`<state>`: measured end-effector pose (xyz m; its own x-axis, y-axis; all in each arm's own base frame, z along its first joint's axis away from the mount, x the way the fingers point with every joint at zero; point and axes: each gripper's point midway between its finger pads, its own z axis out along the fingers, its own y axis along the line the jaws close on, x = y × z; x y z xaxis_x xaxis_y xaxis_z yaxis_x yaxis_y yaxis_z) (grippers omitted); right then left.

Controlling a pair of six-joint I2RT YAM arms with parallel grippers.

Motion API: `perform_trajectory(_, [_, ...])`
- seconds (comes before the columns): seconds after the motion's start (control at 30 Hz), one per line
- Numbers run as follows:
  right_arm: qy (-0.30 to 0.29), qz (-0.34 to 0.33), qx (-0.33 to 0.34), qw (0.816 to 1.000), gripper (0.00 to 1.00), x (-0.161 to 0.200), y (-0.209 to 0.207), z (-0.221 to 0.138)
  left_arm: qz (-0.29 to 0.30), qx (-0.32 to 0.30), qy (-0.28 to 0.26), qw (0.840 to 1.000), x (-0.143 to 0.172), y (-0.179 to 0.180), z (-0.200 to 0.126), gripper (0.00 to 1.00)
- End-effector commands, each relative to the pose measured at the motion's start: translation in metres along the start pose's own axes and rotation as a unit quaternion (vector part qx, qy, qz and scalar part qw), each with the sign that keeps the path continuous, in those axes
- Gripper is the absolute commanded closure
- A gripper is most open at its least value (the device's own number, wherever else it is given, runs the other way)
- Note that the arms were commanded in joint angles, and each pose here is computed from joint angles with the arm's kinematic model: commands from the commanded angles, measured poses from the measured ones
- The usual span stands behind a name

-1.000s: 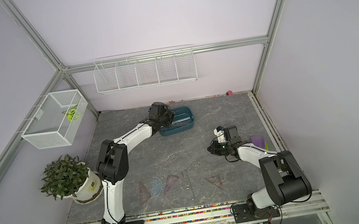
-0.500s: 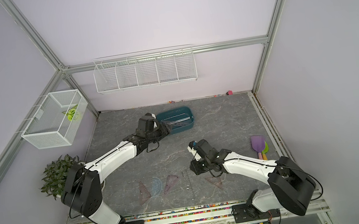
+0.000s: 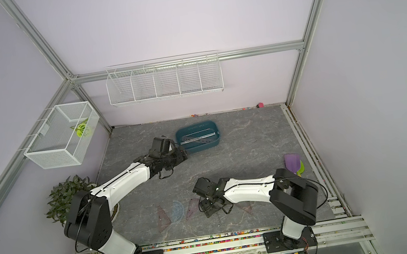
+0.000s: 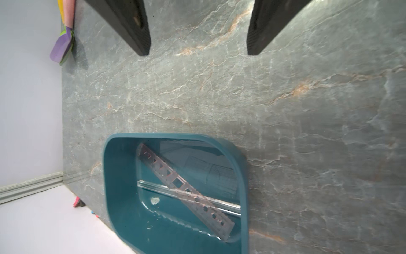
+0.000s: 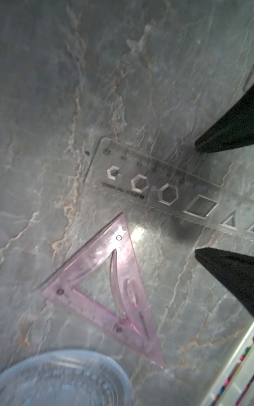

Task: Put the scattered rulers into the storage box
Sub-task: Move the ruler to the center of the board.

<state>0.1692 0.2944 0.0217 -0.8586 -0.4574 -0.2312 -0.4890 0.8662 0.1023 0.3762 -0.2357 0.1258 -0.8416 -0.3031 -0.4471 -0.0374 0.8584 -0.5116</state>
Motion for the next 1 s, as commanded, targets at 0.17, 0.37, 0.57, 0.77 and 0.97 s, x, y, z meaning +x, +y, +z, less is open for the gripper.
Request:
perform_trajectory(0.17, [0.048,0.018,0.081,0.995,0.41,0.015,-0.020,0.008,-0.001,-0.018,-0.002,1.000,0.000,0.006,-0.010,0.24])
perform_trajectory(0.37, [0.060,0.037,0.098,0.993,0.63,0.012,-0.036,0.014,-0.001,-0.016,0.000,1.000,0.001,0.005,-0.006,0.24])
perform_trajectory(0.57, [0.044,0.053,0.117,0.991,0.68,-0.004,-0.060,0.022,-0.003,-0.018,0.004,1.000,0.001,0.007,-0.001,0.24])
perform_trajectory(0.77, [0.005,0.093,0.118,0.989,0.68,-0.047,-0.088,0.026,-0.004,-0.018,0.012,1.000,0.004,0.009,0.005,0.24])
perform_trajectory(0.97, [-0.023,0.135,0.094,0.986,0.68,-0.093,-0.113,0.036,0.002,0.000,0.039,0.999,0.014,0.005,0.019,0.25])
